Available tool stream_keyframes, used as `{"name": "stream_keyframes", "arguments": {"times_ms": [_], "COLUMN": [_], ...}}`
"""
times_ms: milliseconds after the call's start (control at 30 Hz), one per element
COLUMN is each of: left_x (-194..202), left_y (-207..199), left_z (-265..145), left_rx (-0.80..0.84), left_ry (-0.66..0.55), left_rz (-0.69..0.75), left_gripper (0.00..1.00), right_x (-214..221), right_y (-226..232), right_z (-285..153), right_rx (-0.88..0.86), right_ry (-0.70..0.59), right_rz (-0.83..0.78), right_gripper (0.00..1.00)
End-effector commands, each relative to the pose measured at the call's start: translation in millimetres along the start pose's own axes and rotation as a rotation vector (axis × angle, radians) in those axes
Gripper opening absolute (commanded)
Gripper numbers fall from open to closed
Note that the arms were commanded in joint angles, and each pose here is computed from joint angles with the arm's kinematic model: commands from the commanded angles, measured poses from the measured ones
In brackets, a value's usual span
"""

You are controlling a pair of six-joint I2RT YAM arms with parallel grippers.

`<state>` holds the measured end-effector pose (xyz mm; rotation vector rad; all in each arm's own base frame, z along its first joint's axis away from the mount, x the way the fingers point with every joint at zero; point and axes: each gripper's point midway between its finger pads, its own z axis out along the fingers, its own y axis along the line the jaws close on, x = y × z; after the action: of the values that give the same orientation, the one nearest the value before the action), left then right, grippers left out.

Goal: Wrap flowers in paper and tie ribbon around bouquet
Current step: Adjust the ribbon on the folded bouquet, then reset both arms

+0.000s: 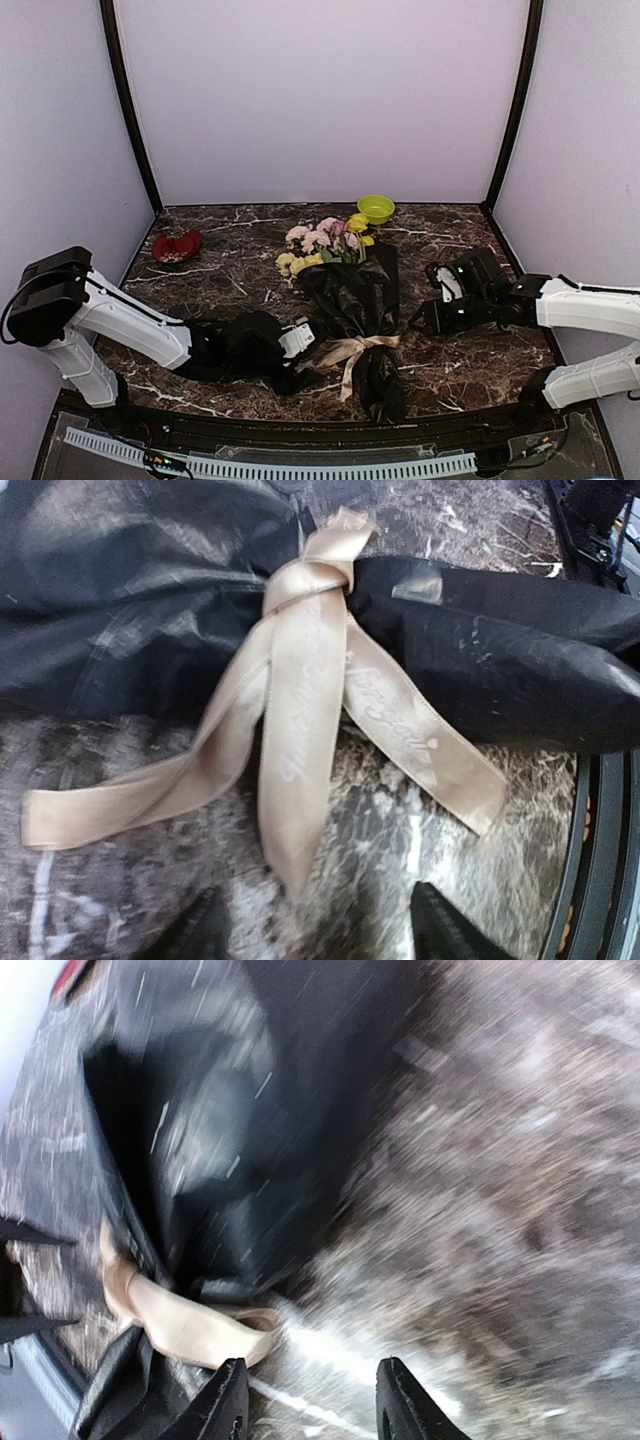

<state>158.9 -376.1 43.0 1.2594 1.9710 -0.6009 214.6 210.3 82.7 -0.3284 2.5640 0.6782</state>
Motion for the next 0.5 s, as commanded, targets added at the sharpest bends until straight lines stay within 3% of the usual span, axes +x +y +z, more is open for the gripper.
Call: {"name": "stream_keyframes", "arguments": {"times_ms": [0,100,300,467], "left_x": [-23,-24,25,68], "left_y": [18,60,173,222], "left_z": [-33,-54,-124,-197], "left_rx": [-0.069,-0.174,-0.624,-0.883], "left_ry": [-0.119,-0.146,-0.125,-0.158], "left_rz": [-0.071,-0.231,-0.587,-0.747], "left_gripper": [0.71,0.78,0.84,0.88], "right_x": [-34,-53,-85,-91], "right_y": [-32,-62,-132,-178], "right_z": [-22,-37,-79,-112], "right_rx": [0.086,0.159,0.302,0.365], "right_ry": [-0.153,-0.240,-0.421,-0.583], "right_rz": [0.031,0.066,0.207,0.320], "right_gripper": [0.46,0.49,0.57,0.73]}}
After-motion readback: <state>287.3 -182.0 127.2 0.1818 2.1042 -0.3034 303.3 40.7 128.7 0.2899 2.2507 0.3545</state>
